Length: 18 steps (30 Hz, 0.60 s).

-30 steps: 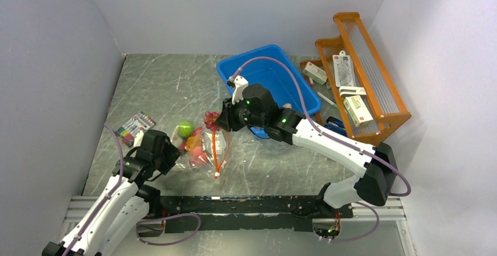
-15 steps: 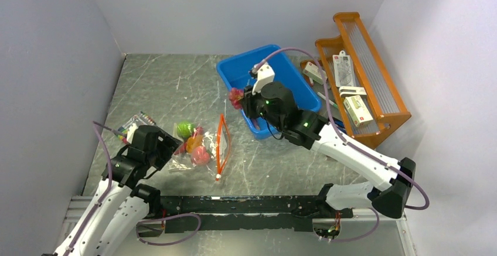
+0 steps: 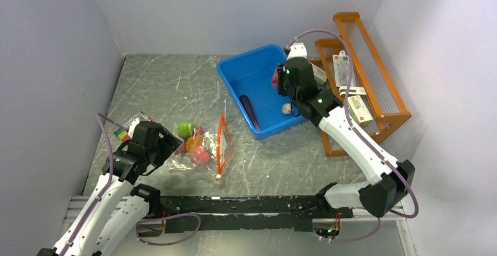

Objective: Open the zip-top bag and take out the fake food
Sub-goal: Place the fake fruit in the bin.

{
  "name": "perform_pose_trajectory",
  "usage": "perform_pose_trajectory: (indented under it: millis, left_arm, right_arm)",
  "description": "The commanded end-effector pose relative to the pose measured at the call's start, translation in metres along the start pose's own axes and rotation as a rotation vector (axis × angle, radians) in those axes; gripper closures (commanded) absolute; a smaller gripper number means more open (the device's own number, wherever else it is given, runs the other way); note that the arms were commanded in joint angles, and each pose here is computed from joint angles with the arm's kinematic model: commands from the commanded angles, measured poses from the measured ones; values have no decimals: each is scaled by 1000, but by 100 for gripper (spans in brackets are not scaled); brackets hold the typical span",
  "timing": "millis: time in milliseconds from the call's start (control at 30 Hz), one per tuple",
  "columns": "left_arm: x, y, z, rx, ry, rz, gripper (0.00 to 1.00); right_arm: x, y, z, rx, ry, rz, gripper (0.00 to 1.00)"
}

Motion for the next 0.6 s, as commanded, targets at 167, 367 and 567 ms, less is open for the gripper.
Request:
perform_pose_trajectory:
  millis: [167, 367, 567]
  left_arm:
    - [-6, 1, -10, 63, 64, 31, 7]
    - [-10, 1, -14, 73, 114, 28, 0]
    - [-11, 2, -14, 77, 109, 36, 1]
  right_arm:
    - [63, -19, 4, 26, -86, 124, 91]
    - [107, -26, 22, -45, -131, 169, 89]
    - [168, -1, 37, -26, -227, 258, 89]
Point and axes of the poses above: each gripper's point midway between its finger pads, its own x axis out along the fingers, its own z axis along the line the jaws close on, y = z × x, the point moved 5 cm from there along -x, back along the fingers, and after that the axes turned 7 degrees about -x, right-handed, at the moved point
